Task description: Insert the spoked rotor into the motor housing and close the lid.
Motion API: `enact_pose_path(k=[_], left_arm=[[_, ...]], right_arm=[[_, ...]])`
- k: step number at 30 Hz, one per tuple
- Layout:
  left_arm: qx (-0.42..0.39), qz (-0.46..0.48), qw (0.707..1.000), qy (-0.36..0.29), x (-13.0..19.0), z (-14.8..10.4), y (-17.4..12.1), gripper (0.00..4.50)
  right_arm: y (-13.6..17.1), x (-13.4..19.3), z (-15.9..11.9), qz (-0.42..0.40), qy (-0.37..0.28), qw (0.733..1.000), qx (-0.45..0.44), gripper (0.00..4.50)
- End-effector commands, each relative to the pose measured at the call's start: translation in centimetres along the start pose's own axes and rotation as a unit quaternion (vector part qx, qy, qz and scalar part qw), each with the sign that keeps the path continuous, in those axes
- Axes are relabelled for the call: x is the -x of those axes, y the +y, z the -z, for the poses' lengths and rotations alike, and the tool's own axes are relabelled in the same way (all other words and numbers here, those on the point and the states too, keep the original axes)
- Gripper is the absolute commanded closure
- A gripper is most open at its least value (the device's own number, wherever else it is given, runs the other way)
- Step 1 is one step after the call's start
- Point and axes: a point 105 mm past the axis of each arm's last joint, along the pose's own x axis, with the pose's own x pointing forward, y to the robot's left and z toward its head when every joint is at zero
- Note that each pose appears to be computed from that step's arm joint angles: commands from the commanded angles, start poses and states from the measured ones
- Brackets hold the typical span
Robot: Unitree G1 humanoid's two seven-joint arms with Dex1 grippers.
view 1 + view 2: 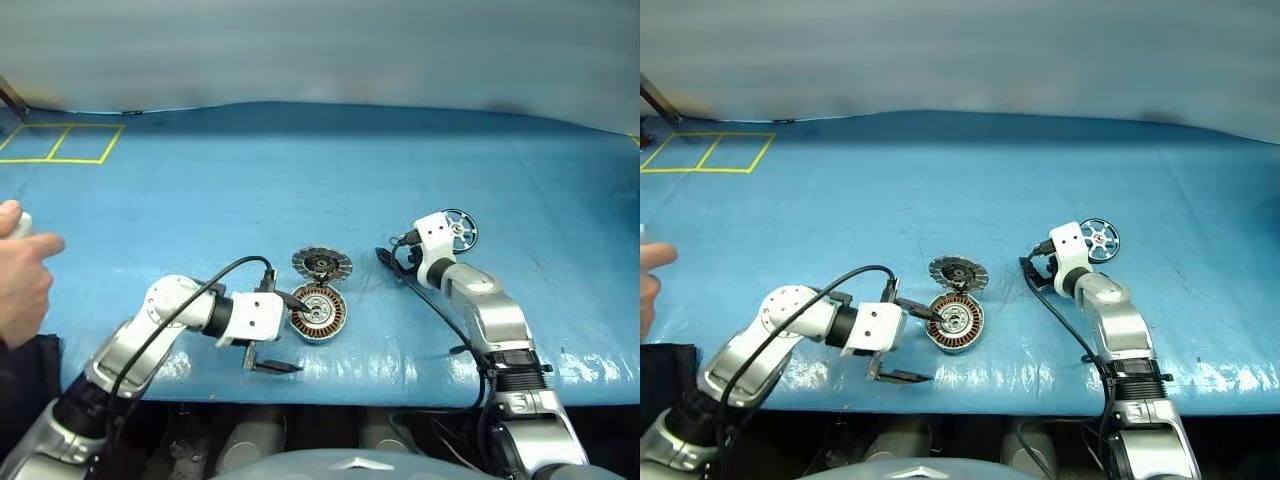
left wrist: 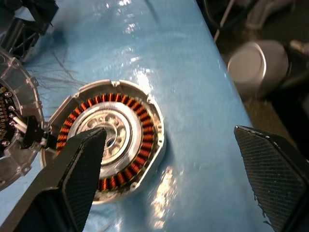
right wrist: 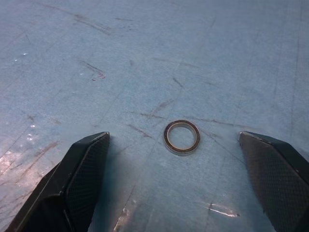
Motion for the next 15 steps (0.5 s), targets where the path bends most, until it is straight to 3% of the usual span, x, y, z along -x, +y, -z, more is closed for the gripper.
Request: enact_pose_path(k=[1, 4, 12, 15], left_arm=[[0.009, -0.070, 0.997, -0.024, 0.8, -0.4, 0.8, 0.02], [0.028, -0.096, 0.995, -0.027, 0.7, 0.4, 0.4, 0.00], [0.060, -0.149, 0.986, -0.047, 0.9, 1.0, 0.2, 0.00], [0.067, -0.155, 0.985, -0.047, 0.9, 1.2, 0.2, 0.00]], right_arm=[[-0.5, 0.0, -0.5, 0.006, -0.004, 1.000, -0.008, 0.00], [-0.6, -0.1, -0.1, 0.011, 0.006, 1.000, -0.013, 0.62], [0.3, -0.6, 1.2, -0.002, 0.022, 0.999, -0.027, 3.23], [0.7, -0.8, 1.2, -0.006, 0.021, 0.999, -0.029, 3.23]])
